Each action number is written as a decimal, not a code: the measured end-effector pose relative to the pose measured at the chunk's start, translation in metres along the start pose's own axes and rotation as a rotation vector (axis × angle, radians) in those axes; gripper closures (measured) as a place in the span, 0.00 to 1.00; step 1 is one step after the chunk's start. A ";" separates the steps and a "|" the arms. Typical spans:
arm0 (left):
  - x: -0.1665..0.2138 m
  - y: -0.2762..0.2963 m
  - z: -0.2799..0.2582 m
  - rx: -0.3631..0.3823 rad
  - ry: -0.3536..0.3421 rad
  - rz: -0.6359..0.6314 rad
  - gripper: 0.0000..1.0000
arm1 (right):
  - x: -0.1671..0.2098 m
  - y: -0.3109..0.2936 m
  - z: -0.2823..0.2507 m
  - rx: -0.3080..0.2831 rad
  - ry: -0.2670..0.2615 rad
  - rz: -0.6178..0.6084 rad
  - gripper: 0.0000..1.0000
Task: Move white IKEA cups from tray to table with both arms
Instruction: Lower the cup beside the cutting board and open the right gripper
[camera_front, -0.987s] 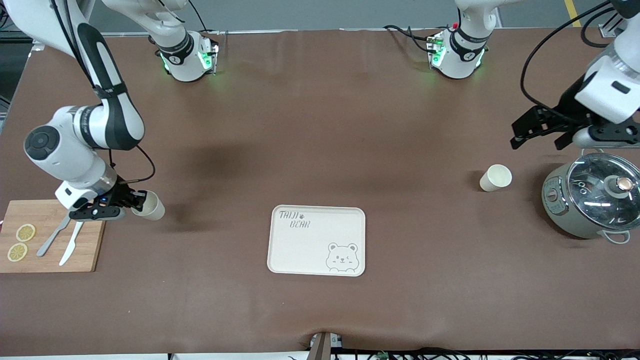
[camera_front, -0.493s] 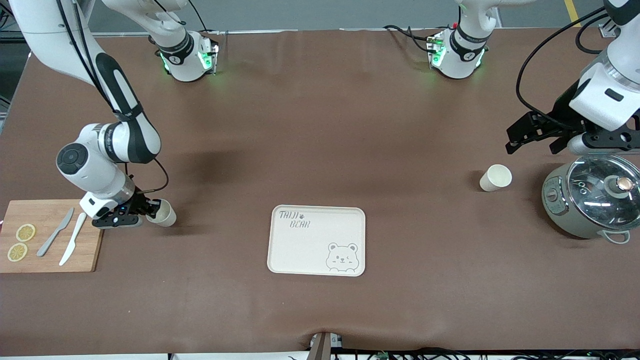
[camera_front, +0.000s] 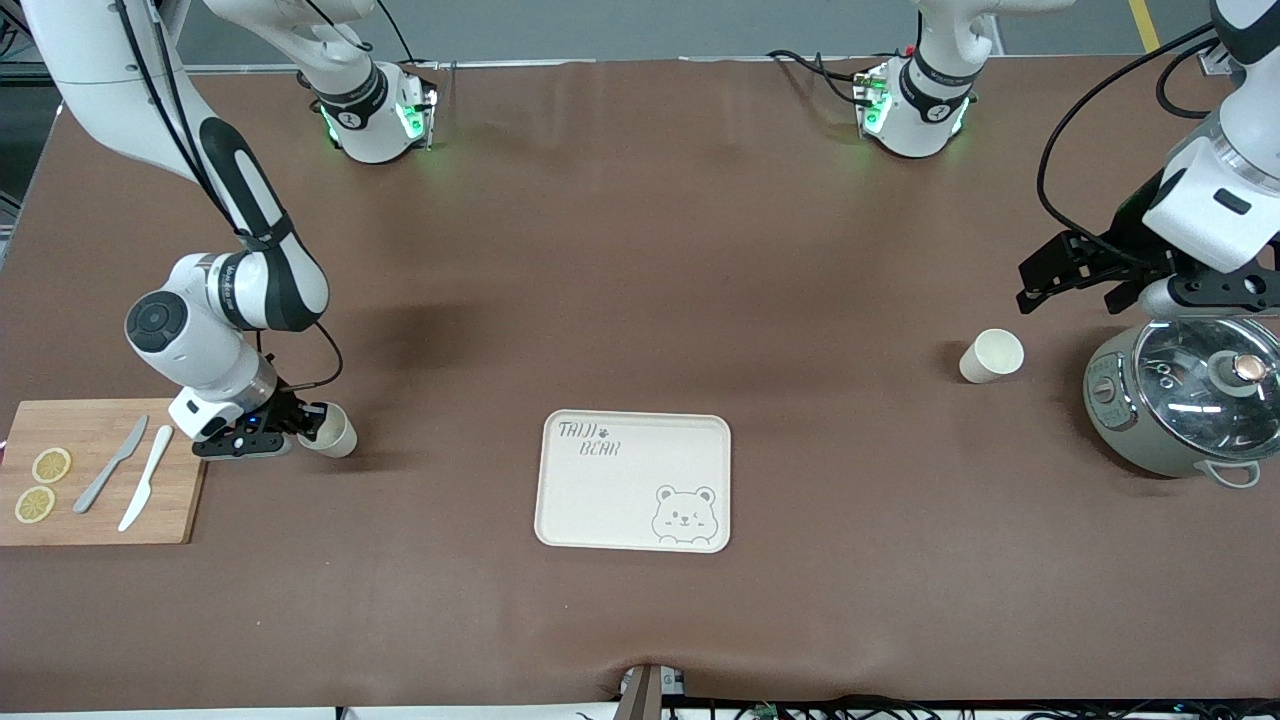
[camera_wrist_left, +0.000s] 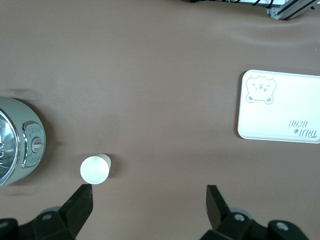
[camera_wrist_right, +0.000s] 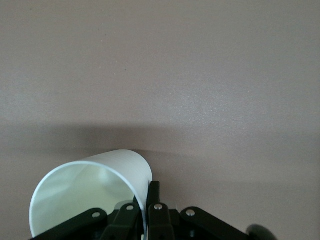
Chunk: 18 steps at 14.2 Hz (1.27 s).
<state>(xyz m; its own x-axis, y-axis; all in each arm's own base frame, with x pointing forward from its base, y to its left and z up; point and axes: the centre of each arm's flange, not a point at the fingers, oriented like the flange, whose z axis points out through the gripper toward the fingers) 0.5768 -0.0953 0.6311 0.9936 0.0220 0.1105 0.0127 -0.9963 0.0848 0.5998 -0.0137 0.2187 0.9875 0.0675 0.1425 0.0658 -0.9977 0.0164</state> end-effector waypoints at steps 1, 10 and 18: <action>0.001 -0.002 -0.002 0.000 0.005 0.021 0.00 | 0.000 0.000 0.000 0.000 0.001 0.000 0.91; 0.008 -0.057 -0.015 0.017 0.023 0.044 0.00 | 0.000 0.006 0.002 -0.004 0.006 -0.004 0.02; -0.006 -0.074 -0.001 0.081 -0.124 0.070 0.00 | 0.010 0.020 -0.061 0.009 -0.078 -0.009 0.00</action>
<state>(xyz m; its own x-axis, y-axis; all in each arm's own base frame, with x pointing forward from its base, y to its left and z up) 0.5697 -0.0215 0.6254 0.9985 -0.0535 -0.0103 -0.0535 -0.9986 0.0002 0.6018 -0.0330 0.2810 0.9950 0.0764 0.0645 0.0760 -0.9971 0.0086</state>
